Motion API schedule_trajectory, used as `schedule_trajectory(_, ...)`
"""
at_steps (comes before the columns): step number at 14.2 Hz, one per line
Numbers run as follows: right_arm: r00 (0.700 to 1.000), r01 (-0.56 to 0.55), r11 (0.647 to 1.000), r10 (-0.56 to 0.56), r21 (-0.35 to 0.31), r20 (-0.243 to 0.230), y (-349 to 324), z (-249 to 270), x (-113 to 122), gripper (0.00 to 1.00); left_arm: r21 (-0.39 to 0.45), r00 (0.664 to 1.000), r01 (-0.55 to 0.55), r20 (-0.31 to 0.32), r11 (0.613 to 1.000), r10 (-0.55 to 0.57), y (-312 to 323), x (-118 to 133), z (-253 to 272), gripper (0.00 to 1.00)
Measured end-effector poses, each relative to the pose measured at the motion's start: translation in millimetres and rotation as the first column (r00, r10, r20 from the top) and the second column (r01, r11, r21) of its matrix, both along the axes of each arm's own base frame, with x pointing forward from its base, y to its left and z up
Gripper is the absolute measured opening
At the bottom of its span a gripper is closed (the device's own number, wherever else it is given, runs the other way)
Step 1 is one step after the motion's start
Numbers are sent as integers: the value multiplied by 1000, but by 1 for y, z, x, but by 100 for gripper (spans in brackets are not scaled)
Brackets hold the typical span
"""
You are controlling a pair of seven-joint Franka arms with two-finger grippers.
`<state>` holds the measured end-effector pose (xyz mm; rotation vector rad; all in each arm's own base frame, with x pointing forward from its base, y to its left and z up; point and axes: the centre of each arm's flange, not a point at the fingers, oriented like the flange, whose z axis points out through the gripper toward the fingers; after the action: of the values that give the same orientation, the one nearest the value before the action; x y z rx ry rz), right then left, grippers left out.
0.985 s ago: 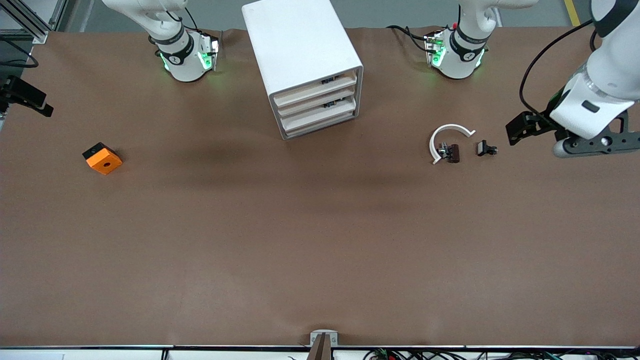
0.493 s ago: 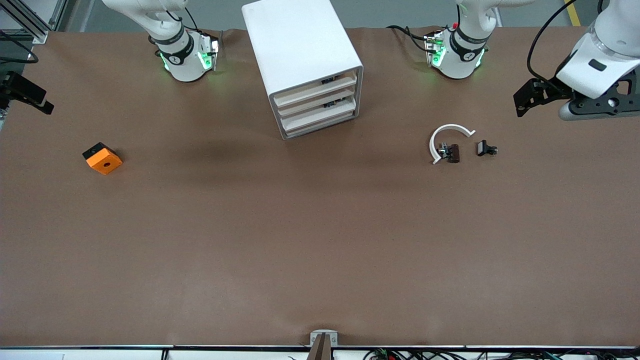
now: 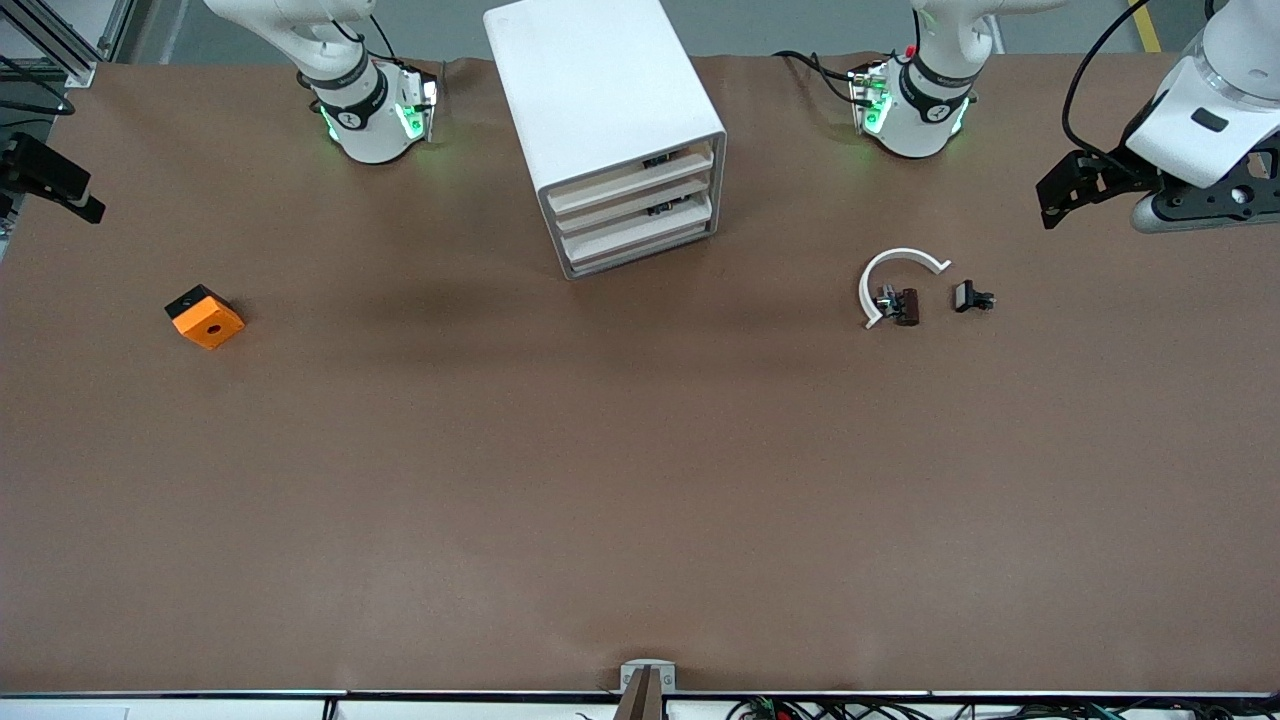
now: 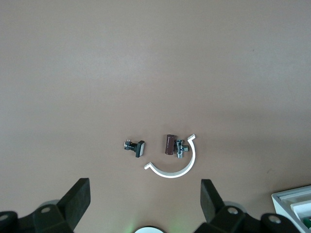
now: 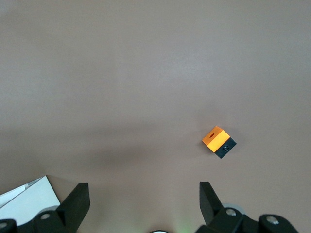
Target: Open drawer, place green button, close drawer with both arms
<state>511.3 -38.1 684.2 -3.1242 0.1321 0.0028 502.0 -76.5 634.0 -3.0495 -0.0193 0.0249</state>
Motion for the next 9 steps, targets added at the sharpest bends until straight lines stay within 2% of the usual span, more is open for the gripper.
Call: schedule_trajectory(9, 1000, 1, 1000, -1, 1, 1, -1, 0, -1, 100, -1, 1000, 13, -4, 1000, -13, 16, 2, 0, 100)
